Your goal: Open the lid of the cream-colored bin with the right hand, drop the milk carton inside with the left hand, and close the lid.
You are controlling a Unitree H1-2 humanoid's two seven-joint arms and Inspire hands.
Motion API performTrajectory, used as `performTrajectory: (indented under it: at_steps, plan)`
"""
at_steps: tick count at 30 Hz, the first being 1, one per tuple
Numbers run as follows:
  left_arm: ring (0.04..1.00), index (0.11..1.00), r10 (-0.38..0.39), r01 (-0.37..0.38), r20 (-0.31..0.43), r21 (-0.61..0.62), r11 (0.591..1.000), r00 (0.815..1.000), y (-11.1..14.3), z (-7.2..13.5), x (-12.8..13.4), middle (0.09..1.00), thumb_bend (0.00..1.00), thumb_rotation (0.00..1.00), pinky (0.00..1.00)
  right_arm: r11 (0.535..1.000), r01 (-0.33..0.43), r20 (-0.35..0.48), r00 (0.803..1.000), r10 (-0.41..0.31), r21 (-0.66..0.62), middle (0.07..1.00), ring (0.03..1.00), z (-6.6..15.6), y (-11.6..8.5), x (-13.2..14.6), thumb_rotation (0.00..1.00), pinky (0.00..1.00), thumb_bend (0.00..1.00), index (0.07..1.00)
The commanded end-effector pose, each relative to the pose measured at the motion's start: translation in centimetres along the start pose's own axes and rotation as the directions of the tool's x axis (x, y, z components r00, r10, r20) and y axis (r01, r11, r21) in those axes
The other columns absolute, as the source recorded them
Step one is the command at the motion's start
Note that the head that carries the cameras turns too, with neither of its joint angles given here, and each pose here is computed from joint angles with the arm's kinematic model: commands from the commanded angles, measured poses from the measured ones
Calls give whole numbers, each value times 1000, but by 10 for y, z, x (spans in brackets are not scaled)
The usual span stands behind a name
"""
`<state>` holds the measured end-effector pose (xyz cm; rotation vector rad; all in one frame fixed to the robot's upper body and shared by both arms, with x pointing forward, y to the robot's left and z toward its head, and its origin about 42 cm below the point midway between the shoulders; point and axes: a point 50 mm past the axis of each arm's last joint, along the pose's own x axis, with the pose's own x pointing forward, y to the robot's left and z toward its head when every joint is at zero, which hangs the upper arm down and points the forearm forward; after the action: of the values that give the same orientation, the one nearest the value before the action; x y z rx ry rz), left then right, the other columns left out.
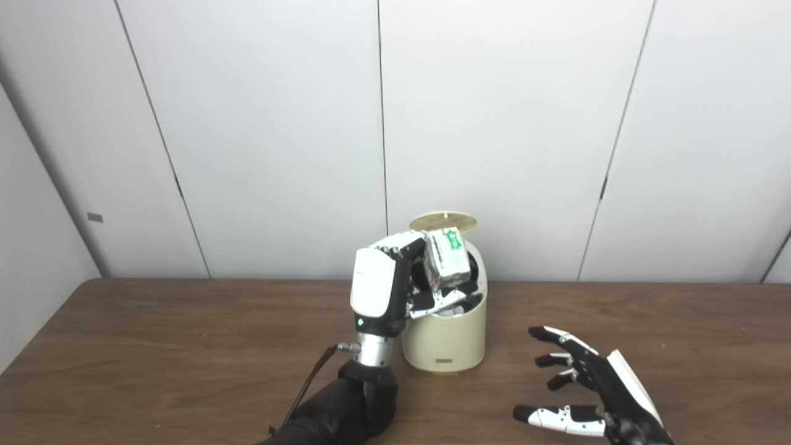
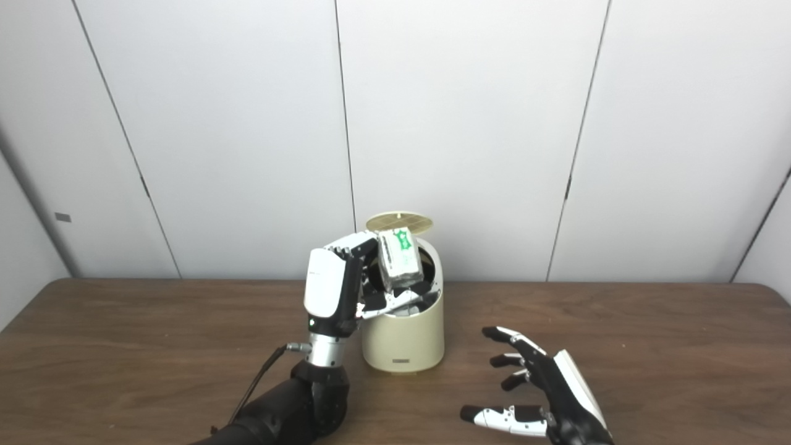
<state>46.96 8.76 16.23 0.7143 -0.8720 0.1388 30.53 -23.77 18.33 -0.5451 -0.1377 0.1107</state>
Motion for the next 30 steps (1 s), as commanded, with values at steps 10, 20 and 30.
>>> performTrajectory:
  at_steps: [10,20,30]
  plan:
    - [471,487,-130,134,-78,50,990,988,6,-23,-17,488,503,0,478,999,28,90,996,-26,-17,854,720,14,-8,4,195,542,636,786]
    - [547,487,-170,181,-120,88,980,978,12,-37,-18,502,518,0,497,999,27,99,995,-25,-20,862,728,17,-10,4,186,552,628,787]
    - [819,883,-179,193,-115,117,974,977,14,-41,-23,859,831,241,737,999,27,104,994,-25,-16,859,720,18,-9,4,174,547,630,787]
